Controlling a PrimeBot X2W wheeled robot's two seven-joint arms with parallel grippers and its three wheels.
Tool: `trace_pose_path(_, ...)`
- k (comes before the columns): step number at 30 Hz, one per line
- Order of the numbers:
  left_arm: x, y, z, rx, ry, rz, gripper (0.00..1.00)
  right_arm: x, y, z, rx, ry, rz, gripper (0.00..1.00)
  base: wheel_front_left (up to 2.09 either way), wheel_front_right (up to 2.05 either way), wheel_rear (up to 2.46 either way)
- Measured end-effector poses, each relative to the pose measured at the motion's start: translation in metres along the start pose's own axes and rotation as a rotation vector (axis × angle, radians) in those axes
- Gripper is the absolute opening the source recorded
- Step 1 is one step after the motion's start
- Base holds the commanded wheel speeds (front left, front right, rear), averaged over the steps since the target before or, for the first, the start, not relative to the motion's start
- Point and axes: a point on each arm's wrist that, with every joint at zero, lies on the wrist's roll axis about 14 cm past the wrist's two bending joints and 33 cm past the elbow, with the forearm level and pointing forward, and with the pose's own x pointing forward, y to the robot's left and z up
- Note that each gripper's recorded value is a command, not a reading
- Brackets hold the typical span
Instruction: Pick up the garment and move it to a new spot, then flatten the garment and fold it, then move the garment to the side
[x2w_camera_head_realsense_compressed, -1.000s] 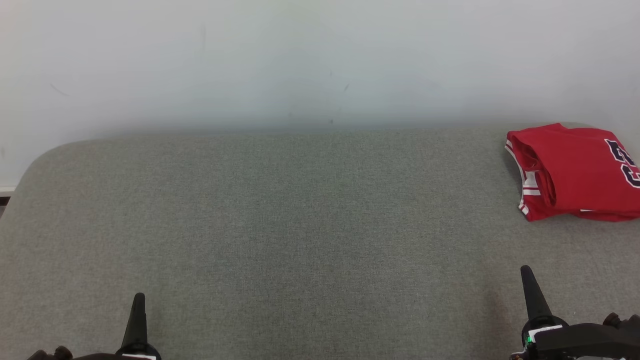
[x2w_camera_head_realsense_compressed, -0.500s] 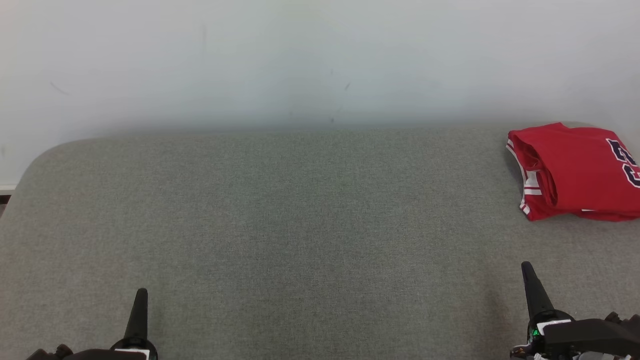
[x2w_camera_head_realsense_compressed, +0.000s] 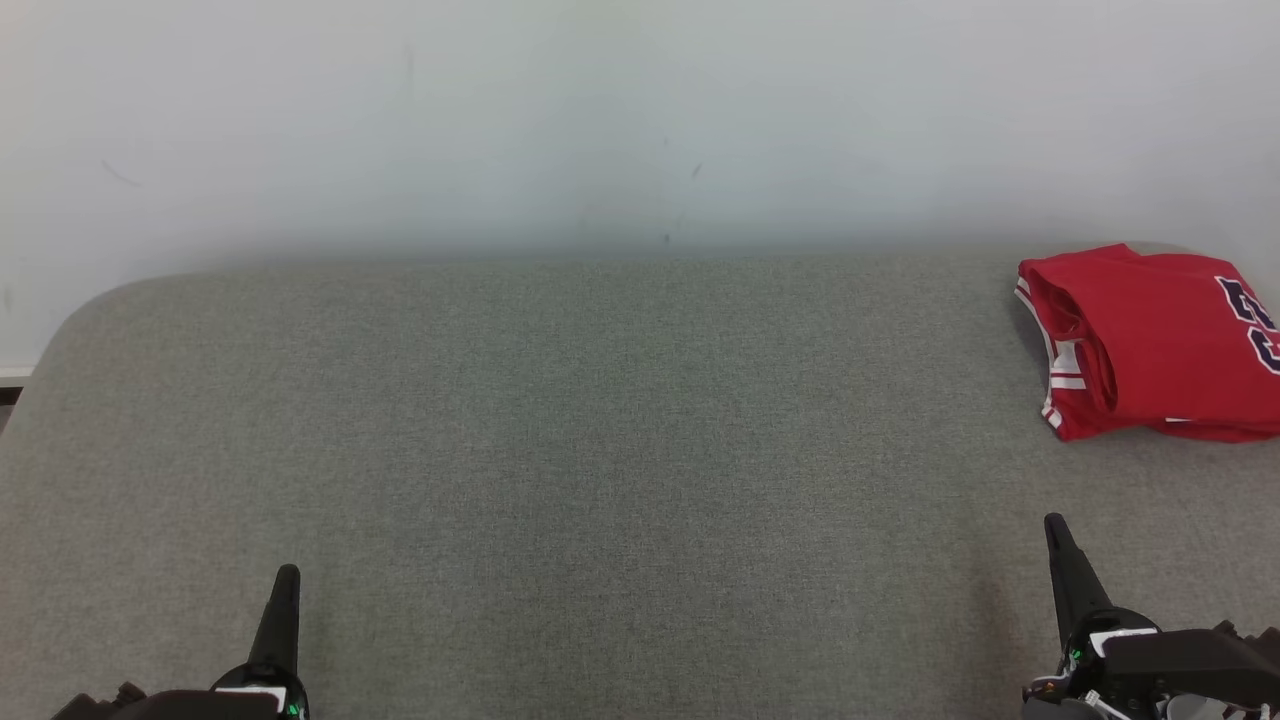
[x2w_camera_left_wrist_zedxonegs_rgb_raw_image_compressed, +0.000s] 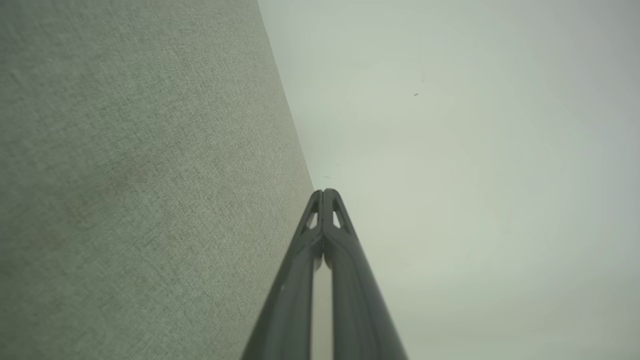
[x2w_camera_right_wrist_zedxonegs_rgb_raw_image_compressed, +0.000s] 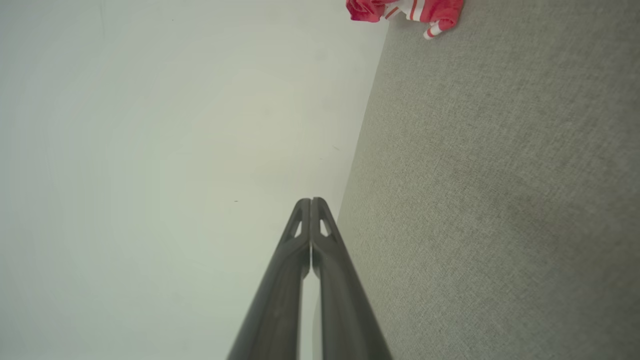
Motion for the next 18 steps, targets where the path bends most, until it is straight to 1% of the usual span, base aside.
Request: trace_pose_path(18,0.004,-0.0048,-0.0003,-0.14,0.01,-0.02,0.0,0.0052,0.0041,0.0015,0.133,0.003,0.016,0.0,0.0,0.0,0.0)
